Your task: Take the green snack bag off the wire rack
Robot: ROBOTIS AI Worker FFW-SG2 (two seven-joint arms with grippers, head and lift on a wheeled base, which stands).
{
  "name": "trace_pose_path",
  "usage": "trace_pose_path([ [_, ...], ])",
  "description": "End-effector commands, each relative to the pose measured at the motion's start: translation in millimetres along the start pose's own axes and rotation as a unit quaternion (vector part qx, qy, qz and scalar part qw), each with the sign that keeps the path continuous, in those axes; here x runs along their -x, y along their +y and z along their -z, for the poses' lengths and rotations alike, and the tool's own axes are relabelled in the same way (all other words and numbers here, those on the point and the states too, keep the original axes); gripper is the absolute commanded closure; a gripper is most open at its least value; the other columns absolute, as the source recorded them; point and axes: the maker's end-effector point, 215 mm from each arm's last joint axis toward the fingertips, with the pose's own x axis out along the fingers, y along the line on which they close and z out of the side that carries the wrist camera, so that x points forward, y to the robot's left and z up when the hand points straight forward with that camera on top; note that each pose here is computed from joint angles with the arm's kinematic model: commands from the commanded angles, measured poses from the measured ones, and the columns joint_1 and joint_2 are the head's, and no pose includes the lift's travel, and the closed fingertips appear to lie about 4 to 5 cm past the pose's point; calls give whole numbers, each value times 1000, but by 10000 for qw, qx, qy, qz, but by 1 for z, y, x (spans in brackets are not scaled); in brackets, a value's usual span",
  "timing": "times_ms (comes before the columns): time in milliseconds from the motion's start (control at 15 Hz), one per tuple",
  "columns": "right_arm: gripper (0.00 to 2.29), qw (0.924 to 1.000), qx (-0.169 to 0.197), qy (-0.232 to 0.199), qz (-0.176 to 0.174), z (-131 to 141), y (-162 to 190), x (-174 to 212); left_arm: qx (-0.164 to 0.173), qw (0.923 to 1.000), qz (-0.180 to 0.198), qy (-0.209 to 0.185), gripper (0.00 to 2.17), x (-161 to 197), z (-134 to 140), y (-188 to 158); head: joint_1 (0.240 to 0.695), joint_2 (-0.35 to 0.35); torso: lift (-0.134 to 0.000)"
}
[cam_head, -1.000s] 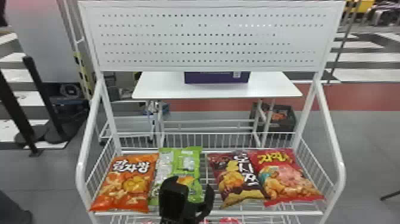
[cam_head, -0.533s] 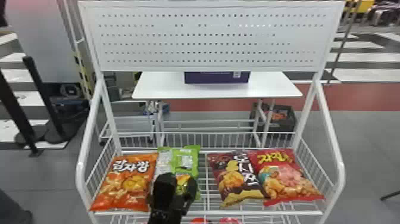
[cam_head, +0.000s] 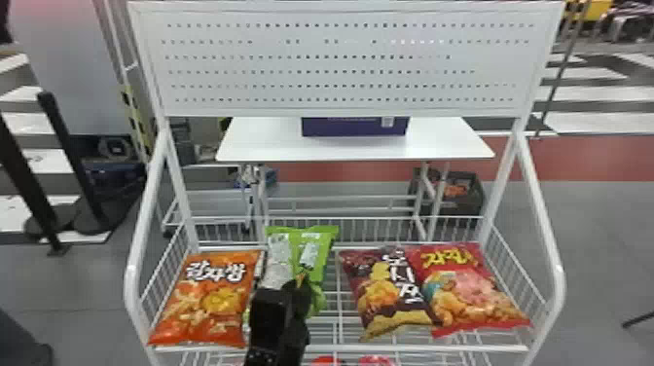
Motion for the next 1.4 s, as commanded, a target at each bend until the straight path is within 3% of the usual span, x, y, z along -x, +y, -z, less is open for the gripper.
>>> trace_pose_path([
  [0, 174, 10000, 6, -11, -5, -1, 0, -1, 40, 9999, 71, -105, 1514, 9, -14, -7, 499, 0, 0],
  [333, 174, 10000, -8, -31, -5, -2, 0, -3, 188, 9984, 118, -529, 1514, 57, -50, 0, 499, 0, 0],
  [467, 174, 10000, -15, -35, -13, -2, 0, -3, 248, 9973, 7, -685, 1514, 86, -56, 20, 499, 0, 0],
  [667, 174, 10000, -27, -13, -28, -1, 2, -4, 317, 9957, -258, -830, 1511, 129, -55, 52, 499, 0, 0],
  [1000, 174, 10000, -42, -1, -39, 0, 4, -3, 493, 9871, -588, -1406, 1511, 202, -65, 100, 499, 0, 0],
  [1333, 174, 10000, -47, 17, -57, 1, 6, -1, 408, 9833, -988, -1473, 1511, 244, -52, 141, 499, 0, 0],
])
